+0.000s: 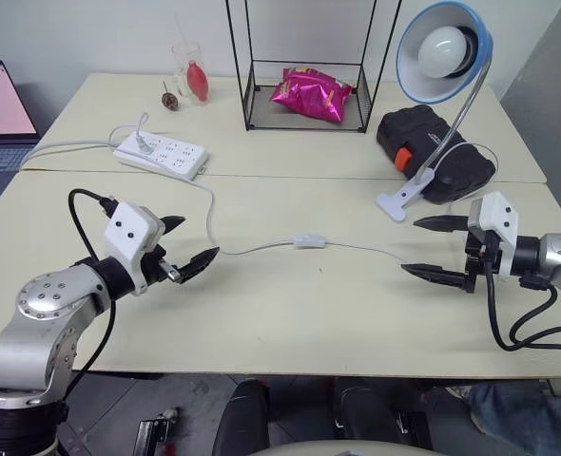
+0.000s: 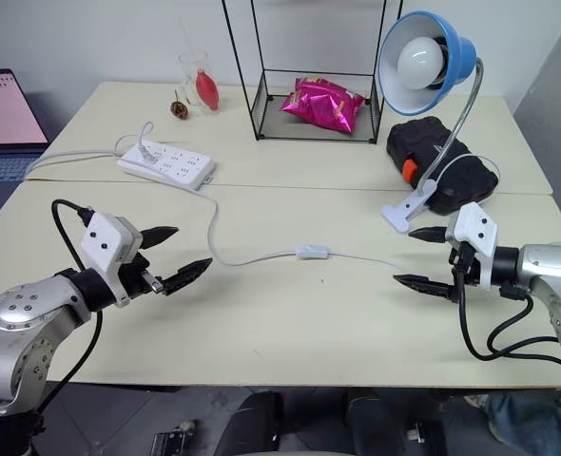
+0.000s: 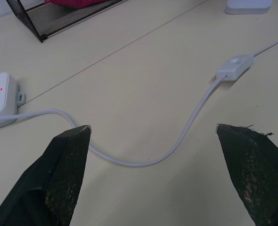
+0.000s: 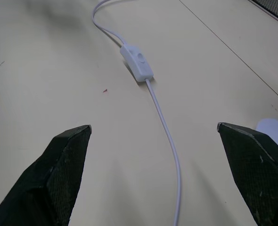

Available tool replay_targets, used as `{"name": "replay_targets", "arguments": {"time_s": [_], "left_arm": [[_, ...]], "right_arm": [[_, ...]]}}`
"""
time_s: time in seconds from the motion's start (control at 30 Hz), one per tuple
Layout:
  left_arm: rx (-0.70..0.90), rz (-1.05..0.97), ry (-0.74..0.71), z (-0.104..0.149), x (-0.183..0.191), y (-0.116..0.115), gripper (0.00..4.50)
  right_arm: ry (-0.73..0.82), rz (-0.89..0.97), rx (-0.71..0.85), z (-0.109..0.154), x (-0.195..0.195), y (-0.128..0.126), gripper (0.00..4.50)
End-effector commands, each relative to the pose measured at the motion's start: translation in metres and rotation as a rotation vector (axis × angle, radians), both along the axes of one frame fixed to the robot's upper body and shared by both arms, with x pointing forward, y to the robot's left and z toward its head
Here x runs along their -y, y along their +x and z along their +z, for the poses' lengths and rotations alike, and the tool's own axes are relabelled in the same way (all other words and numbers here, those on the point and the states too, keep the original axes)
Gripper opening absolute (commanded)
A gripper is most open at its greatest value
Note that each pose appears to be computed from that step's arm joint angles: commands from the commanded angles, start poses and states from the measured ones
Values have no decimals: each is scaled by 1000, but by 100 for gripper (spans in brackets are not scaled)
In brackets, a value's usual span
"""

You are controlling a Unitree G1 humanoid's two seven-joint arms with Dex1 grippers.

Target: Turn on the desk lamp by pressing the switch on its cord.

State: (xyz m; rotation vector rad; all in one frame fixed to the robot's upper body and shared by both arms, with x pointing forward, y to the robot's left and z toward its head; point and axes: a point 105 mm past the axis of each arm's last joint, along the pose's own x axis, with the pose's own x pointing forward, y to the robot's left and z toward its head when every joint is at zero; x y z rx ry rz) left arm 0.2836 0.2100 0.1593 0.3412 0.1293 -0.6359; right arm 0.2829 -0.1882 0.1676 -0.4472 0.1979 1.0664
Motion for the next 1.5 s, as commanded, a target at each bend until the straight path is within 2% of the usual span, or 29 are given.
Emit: {"name": "replay_targets", "arguments": {"time_s": [0.03, 0.23, 0.5, 0.7, 0.93, 1.17, 1.33, 1.5], "left_arm": [[59, -14, -15, 14, 2, -2, 442], [34, -14, 21, 6, 4, -2, 442], [70, -112, -56, 12, 15, -7, 442], [64, -143, -51, 12, 13, -2, 442], [14, -254, -74, 5, 32, 3, 442], [-65, -400, -139, -6, 67, 36, 442], [-160, -497, -102, -25, 88, 62, 442], [-193, -532, -77, -33, 99, 83, 442]], "right_arm": [[-9, 31, 35, 4, -5, -1, 450], [-2, 30, 39, 2, -9, -1, 450], [19, 19, 30, 1, -11, -1, 450], [35, 15, 31, -2, -14, -2, 450], [49, -1, 19, -5, -17, -5, 450], [111, -37, -34, -5, -29, -12, 450], [138, -46, -48, -6, -39, -23, 450], [128, -57, -61, -10, -45, -30, 450]]}}
